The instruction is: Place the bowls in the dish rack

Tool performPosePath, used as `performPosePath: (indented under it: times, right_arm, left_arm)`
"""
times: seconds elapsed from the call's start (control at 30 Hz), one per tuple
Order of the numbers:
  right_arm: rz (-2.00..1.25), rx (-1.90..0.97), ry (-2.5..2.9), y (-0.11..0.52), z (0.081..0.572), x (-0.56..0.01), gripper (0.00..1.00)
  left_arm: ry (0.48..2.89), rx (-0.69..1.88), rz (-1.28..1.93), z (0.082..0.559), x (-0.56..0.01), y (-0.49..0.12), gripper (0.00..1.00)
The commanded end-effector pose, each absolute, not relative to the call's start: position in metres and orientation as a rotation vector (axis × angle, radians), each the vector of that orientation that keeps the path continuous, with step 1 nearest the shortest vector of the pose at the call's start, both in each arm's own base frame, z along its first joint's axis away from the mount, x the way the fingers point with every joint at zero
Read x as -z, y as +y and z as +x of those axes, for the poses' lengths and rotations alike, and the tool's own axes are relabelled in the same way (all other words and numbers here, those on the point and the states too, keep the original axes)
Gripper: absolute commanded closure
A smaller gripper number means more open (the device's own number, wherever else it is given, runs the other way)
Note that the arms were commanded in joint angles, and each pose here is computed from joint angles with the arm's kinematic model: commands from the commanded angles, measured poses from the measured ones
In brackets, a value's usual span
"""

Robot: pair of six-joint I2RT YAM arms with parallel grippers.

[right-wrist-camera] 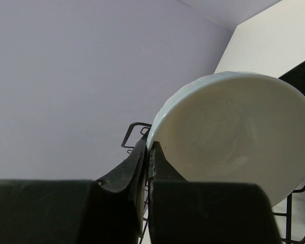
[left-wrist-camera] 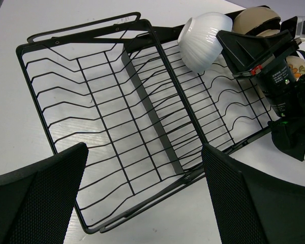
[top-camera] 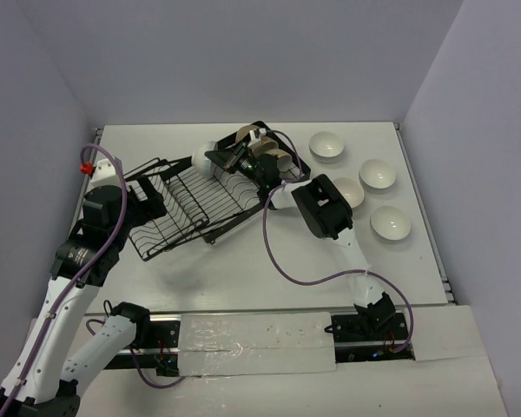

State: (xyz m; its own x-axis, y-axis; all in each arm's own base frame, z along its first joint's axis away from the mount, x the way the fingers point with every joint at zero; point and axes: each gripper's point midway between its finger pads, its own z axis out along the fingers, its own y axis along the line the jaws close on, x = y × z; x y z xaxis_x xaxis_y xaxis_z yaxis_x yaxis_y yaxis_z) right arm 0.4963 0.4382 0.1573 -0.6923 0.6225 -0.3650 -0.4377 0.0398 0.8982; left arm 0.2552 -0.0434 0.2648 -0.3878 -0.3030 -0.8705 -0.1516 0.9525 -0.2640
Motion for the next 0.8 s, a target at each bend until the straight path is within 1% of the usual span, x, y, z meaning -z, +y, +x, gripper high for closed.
performPosePath:
  times: [0.0,0.3,0.77]
  right_arm:
    - [0.197,-1.786,1.397,0.426,0.502,-0.187,1.0]
    - [0.243,-1.762,1.38,0.421,0.51,-0.192,1.0]
    - [0.286,-1.797,1.393,0.423,0.512,-0.176,1.0]
  left_arm:
    - [1.963,0.191,-0.317,0.256,-0.272,-0.047,0.01]
    - [1.966,0.188,-0.315,0.257,-0.271,-0.047,0.01]
    - [1.968,0.181,-0.312,0.257,-0.27,-0.046,0.01]
